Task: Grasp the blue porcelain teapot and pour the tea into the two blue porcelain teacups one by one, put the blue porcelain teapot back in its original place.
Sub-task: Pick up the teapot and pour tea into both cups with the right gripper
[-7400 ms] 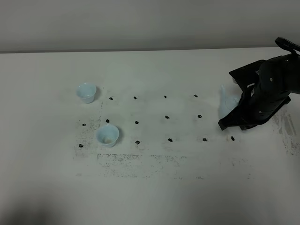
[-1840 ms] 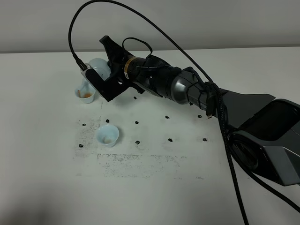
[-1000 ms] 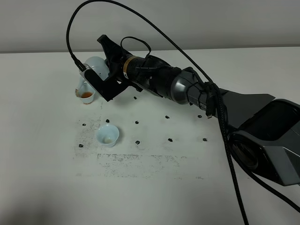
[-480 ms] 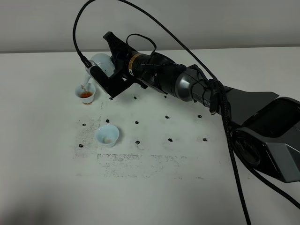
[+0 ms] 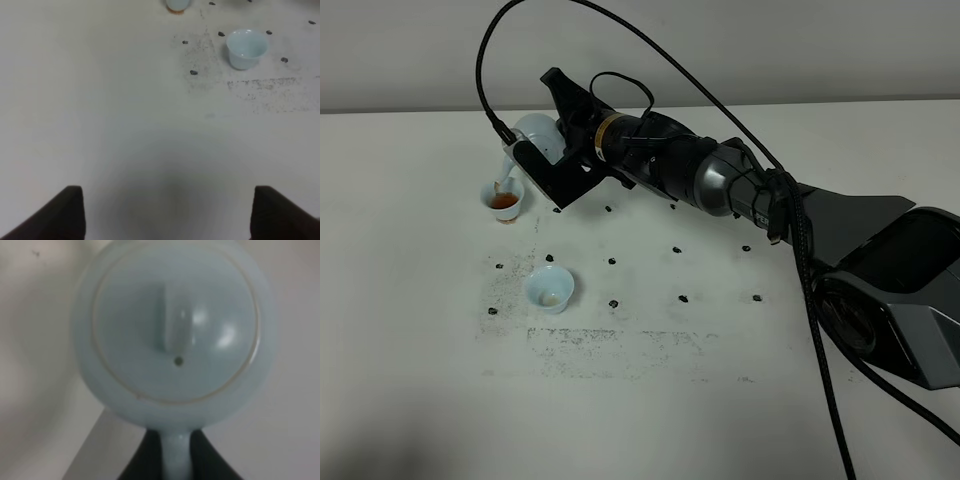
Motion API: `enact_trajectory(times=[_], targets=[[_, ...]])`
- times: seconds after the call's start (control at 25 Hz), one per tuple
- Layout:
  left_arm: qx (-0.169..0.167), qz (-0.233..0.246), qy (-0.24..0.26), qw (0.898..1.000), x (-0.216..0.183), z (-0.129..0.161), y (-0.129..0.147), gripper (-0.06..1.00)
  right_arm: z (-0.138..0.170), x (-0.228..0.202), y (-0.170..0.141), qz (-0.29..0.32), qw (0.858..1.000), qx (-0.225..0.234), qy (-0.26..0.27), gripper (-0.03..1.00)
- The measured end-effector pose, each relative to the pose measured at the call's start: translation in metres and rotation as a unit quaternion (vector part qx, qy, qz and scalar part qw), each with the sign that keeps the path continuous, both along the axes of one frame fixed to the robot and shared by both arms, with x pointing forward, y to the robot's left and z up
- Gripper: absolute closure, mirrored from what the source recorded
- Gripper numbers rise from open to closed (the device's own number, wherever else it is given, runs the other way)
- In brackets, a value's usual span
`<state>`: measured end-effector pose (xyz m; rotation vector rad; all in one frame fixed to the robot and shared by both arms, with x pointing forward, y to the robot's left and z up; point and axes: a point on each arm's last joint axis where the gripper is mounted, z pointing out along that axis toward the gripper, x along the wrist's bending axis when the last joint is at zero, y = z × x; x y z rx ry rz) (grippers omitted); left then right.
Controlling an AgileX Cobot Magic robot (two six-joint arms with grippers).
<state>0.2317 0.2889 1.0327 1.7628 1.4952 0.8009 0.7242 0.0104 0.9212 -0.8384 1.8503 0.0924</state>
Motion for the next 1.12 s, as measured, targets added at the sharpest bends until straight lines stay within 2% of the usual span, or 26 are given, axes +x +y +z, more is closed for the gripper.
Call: enact_trajectory(times=[1.12], targets=[[0.000,0.000,0.000,1.000,0.0000,0.0000,0.0000,0.29,0.0003,0.0001,0.0002,0.004,1.000,-0.006,-0.005,0.93]])
